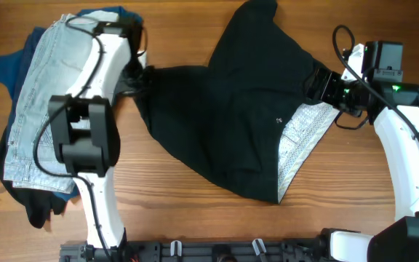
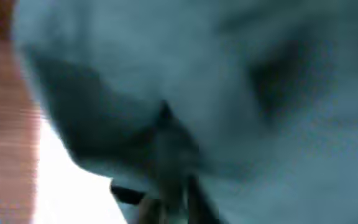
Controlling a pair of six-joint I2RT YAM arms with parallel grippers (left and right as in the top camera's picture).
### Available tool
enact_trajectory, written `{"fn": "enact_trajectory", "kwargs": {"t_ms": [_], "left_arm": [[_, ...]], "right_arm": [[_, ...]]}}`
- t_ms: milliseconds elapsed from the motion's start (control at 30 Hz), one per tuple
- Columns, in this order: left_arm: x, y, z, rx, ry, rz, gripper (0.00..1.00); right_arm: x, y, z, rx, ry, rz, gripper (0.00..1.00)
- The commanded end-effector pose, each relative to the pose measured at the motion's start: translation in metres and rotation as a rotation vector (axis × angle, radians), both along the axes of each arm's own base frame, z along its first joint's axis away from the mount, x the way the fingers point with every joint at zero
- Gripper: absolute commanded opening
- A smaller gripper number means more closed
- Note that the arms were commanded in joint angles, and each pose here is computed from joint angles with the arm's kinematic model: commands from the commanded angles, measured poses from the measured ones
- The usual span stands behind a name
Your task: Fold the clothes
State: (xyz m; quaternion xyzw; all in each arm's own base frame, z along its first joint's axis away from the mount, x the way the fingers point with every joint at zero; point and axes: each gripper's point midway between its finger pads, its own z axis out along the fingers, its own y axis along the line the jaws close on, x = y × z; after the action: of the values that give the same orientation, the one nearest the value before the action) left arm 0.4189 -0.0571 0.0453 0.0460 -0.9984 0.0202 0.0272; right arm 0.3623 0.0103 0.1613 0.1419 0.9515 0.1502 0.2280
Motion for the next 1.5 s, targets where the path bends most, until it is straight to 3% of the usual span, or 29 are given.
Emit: {"fn": "enact_trajectory", "kwargs": {"t_ms": [0, 100, 200, 333, 500, 633, 767, 967, 1200, 1267, 1367, 1467], "left_arm": [[0.007, 0.004, 0.04, 0.037, -0.112, -0.047, 0.52], [0.011, 0.016, 0.055, 0.035, -0.153, -0.015, 0.7], [0.021, 0.035, 0.092, 0.016, -0.275, 0.074, 0.78], [0.033, 0.029, 0.146, -0.053, -0.458, 0.078, 0.79], [0.029, 0.027, 0.186, -0.073, -0.565, 0.073, 0.8], [0.027, 0.027, 0.188, -0.073, -0.569, 0.072, 0.79], [0.027, 0.027, 0.188, -0.073, -0.567, 0.073, 0.79], [0.026, 0.027, 0.187, -0.071, -0.562, 0.065, 0.78], [0.024, 0.027, 0.187, -0.07, -0.555, 0.065, 0.78], [0.024, 0.027, 0.187, -0.07, -0.554, 0.065, 0.78], [0.024, 0.027, 0.186, -0.07, -0.552, 0.066, 0.78], [0.024, 0.027, 0.186, -0.07, -0.551, 0.066, 0.78]], "right_arm": [[-0.012, -0.001, -0.01, -0.007, 0.082, -0.025, 1.0], [-0.035, 0.001, -0.019, 0.0, 0.181, -0.023, 1.0], [-0.057, 0.01, -0.027, 0.006, 0.269, 0.022, 1.0], [-0.045, 0.032, -0.052, 0.001, 0.204, 0.075, 1.0], [-0.048, 0.051, -0.101, 0.047, 0.207, 0.056, 0.95], [-0.042, 0.059, -0.125, 0.068, 0.172, 0.072, 0.92], [-0.028, 0.071, -0.135, 0.103, 0.124, 0.079, 0.82], [-0.028, 0.078, -0.163, 0.104, 0.178, 0.077, 0.75], [-0.021, 0.073, -0.164, 0.105, 0.171, 0.048, 0.38], [-0.021, 0.063, -0.157, 0.108, 0.181, 0.016, 0.15], [-0.024, 0.05, -0.143, 0.115, 0.172, -0.019, 0.04], [-0.03, 0.038, -0.112, 0.119, 0.13, -0.05, 0.04]]}}
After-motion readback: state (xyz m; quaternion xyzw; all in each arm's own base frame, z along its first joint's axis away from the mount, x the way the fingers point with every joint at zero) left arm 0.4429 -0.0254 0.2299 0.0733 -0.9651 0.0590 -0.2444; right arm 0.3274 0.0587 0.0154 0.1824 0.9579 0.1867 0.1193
